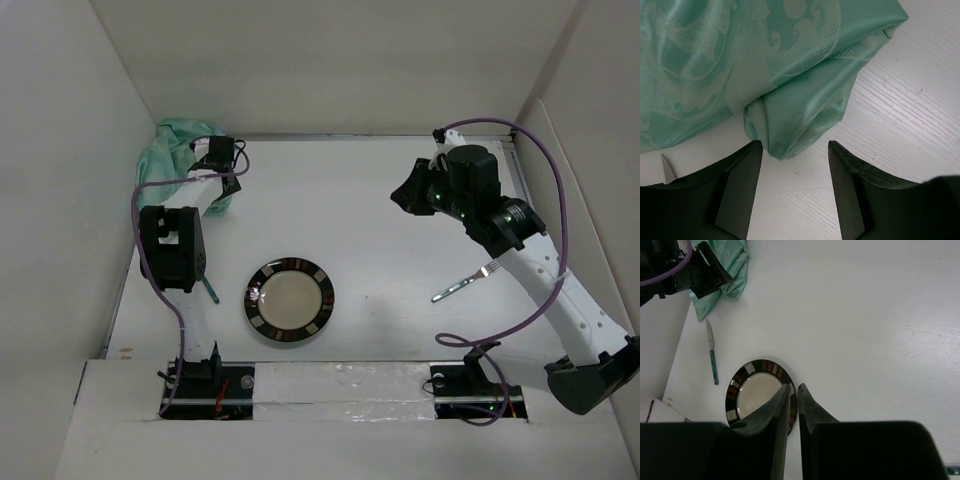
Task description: Set the dinner table for one person
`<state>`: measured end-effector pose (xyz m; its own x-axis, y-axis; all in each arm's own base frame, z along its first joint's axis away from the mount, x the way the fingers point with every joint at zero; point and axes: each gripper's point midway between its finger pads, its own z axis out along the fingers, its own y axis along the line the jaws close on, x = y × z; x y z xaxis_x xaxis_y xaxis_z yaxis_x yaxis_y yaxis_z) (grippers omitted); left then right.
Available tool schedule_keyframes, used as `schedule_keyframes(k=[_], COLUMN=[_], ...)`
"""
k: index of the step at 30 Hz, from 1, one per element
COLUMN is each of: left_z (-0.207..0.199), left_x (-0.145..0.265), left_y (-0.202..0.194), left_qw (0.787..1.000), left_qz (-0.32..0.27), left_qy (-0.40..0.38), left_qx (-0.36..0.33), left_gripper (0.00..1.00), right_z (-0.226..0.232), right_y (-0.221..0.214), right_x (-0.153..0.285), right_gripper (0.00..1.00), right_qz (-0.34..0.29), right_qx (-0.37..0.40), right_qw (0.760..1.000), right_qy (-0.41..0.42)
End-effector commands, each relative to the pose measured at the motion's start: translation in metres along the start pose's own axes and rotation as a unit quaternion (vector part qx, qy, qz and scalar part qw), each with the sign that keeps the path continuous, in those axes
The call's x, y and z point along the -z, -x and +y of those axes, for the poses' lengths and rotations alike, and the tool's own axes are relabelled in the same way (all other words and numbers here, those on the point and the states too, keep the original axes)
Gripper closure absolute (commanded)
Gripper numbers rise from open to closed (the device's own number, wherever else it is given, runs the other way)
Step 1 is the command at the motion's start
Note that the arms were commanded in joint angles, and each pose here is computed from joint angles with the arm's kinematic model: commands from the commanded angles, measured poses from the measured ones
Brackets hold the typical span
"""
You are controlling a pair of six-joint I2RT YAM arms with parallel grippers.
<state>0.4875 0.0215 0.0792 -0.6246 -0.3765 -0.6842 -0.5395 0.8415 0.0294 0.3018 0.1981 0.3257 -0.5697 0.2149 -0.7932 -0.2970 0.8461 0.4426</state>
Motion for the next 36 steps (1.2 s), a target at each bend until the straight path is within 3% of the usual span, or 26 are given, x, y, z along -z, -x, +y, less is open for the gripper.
schedule_keyframes(k=[1,7,10,13,14,18,20,24,29,30,32,34,36], left_z=[0.009,0.001,-0.005,-0.024,-0.025,-0.089,-0.138,-0.199,-0.221,-0.223,-0.225,-0.226,-0.218], left_x=[-0.006,-0.028,-0.032,-0.025,-0.025,0.014,0.053,0.111,0.147,0.15,0.166,0.18,0.198], left_y=[0.016,0.018,0.019,0.021,0.021,0.026,0.025,0.005,-0.028,-0.04,-0.056,-0.078,-0.075], left_qw=[1.0,1.0,1.0,1.0,1.0,0.99,0.971,0.935,0.905,0.902,0.883,0.871,0.867], left_qz=[-0.025,-0.01,-0.007,-0.005,-0.005,-0.025,-0.029,-0.025,-0.009,0.002,0.022,0.043,0.03], left_qy=[0.014,0.014,0.006,-0.024,-0.024,-0.135,-0.235,-0.35,-0.412,-0.417,-0.45,-0.469,-0.479], left_qx=[0.008,0.003,0.004,-0.003,-0.003,-0.011,-0.014,-0.049,-0.105,-0.114,-0.13,-0.142,-0.135], left_gripper=[0.48,0.52,0.62,1.0,1.0,1.0,1.0,1.0,1.0,0.96,0.77,0.7,0.52], right_z=[0.002,0.0,-0.001,-0.002,-0.002,-0.003,-0.002,-0.006,-0.015,-0.017,-0.025,-0.032,-0.034], right_y=[0.005,-0.001,-0.002,-0.002,-0.002,-0.003,-0.002,0.001,0.0,-0.002,-0.002,-0.004,-0.007], right_x=[0.0,0.0,0.001,0.001,0.002,-0.002,-0.004,-0.011,-0.016,-0.017,-0.019,-0.023,-0.031], right_gripper=[0.82,0.82,0.82,0.83,0.83,0.82,0.83,0.83,0.83,0.83,0.78,0.66,0.58], right_qz=[-0.005,0.004,0.007,0.006,0.005,0.005,0.003,0.002,-0.001,0.003,-0.005,-0.004,-0.001], right_qx=[0.005,0.006,0.005,0.005,0.005,0.001,0.002,-0.002,-0.005,-0.006,-0.009,-0.011,-0.016], right_qw=[1.0,1.0,1.0,1.0,1.0,1.0,1.0,1.0,0.999,0.999,0.998,0.997,0.997], right_qy=[0.006,0.005,0.003,0.001,0.002,0.0,0.002,-0.013,-0.036,-0.038,-0.06,-0.07,-0.072])
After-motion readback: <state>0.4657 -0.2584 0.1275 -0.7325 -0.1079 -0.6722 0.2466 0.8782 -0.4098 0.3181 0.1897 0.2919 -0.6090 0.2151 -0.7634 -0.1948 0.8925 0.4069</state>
